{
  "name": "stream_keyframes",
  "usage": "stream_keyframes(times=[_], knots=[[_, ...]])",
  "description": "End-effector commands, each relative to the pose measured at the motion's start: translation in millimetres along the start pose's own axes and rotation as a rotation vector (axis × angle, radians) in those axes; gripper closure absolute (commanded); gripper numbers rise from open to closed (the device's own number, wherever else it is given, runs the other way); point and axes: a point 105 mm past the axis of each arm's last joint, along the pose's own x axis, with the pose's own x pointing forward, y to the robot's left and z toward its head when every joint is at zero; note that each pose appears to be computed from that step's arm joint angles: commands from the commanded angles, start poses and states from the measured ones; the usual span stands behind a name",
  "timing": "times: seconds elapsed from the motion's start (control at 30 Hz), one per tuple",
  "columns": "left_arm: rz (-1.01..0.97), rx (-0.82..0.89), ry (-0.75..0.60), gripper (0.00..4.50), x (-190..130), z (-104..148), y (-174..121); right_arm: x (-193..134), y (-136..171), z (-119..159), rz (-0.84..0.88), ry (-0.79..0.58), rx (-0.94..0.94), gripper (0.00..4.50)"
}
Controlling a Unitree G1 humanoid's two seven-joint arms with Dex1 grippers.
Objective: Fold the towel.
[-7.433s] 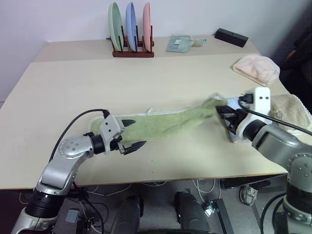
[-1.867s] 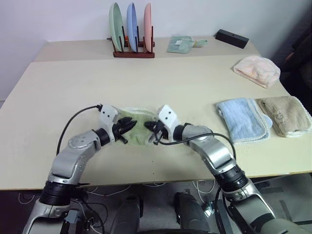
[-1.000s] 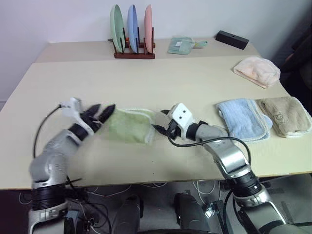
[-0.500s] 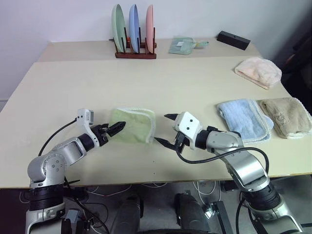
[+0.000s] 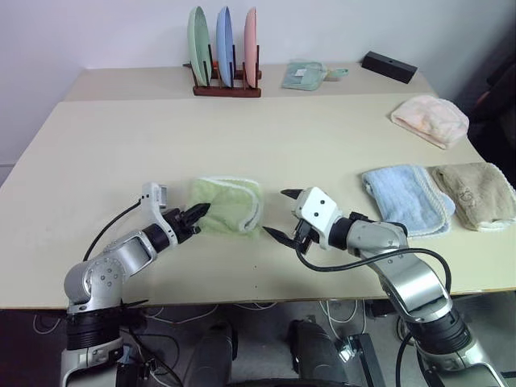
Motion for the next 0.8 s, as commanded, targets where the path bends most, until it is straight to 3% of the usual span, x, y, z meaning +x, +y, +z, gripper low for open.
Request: stream_keyframes(times=[0.03, 0.17, 0.23, 0.37, 0.53, 0.63, 0.8], knots=[[0.204, 0.006, -0.363, 4.47, -17, 78, 28, -4, -8, 6, -0.043, -0.022, -0.035, 0.00], [0.545, -0.024, -0.722, 4.47, -68, 140, 74, -4, -8, 4, -0.044, -0.021, -0.035, 0.00], [0.692, -0.109, -0.844, 4.47, -96, 150, 98, -4, -7, 2, -0.042, -0.021, -0.033, 0.00], [0.894, -0.235, -0.874, 4.47, -120, 129, 136, -2, -4, 1, -0.036, -0.023, -0.033, 0.00], [0.953, -0.287, -0.816, 4.47, -121, 101, 147, -1, -9, -2, -0.050, -0.017, -0.035, 0.00], [0.926, -0.289, -0.823, 3.51, -121, 99, 142, -1, -10, -3, -0.053, -0.015, -0.036, 0.00], [1.088, -0.249, -0.832, 0.98, -151, 96, 152, 0, -9, -4, -0.054, -0.018, -0.019, 0.00]])
